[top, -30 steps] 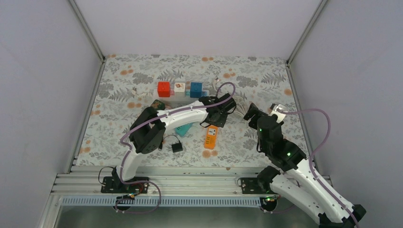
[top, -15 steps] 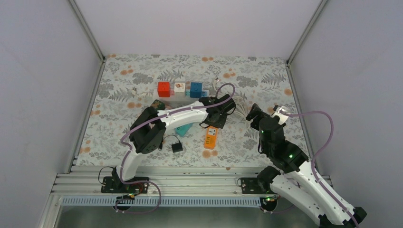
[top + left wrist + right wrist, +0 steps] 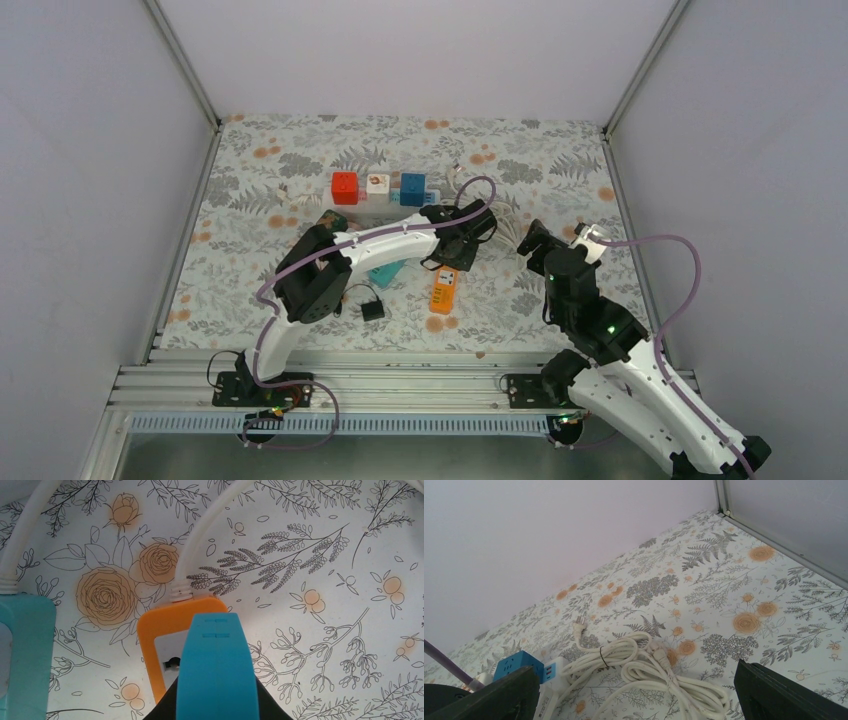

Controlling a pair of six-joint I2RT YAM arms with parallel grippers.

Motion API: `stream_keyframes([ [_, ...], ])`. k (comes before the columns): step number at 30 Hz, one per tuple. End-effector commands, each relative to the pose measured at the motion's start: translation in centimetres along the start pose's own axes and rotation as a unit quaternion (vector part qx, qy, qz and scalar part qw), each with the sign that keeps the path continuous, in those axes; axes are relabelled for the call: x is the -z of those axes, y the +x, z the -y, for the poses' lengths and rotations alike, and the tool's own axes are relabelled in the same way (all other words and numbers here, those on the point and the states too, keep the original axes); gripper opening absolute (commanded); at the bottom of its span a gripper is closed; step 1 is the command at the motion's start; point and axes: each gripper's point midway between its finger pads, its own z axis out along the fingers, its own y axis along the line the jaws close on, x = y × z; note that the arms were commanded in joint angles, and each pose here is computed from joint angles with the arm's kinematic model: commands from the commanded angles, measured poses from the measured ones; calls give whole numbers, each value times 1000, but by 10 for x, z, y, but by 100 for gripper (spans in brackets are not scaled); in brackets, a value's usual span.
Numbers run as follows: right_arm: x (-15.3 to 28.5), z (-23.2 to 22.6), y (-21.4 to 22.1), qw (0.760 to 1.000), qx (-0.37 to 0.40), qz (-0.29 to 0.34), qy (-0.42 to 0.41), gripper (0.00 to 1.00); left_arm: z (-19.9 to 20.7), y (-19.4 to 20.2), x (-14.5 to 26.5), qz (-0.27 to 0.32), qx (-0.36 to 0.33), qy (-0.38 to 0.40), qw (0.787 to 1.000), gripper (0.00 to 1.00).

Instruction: Insert the plug

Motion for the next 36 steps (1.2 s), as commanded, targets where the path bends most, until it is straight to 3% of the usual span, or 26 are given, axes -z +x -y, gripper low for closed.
stream_keyframes([
  [1, 0, 8, -7, 999, -20, 21, 20, 100, -5, 10, -21, -20, -4, -14, 1000, 2],
  [9, 0, 9, -6, 999, -21, 22, 21, 100, -22, 35, -44, -61, -4, -43, 997, 2],
  [20, 0, 10, -8, 999, -23, 25, 24, 100, -21, 30, -44, -73, 49, -22, 996, 2],
  [36, 0, 10, -5, 999, -23, 21, 20, 100, -39, 47, -68, -111, 28, -79, 990, 2],
])
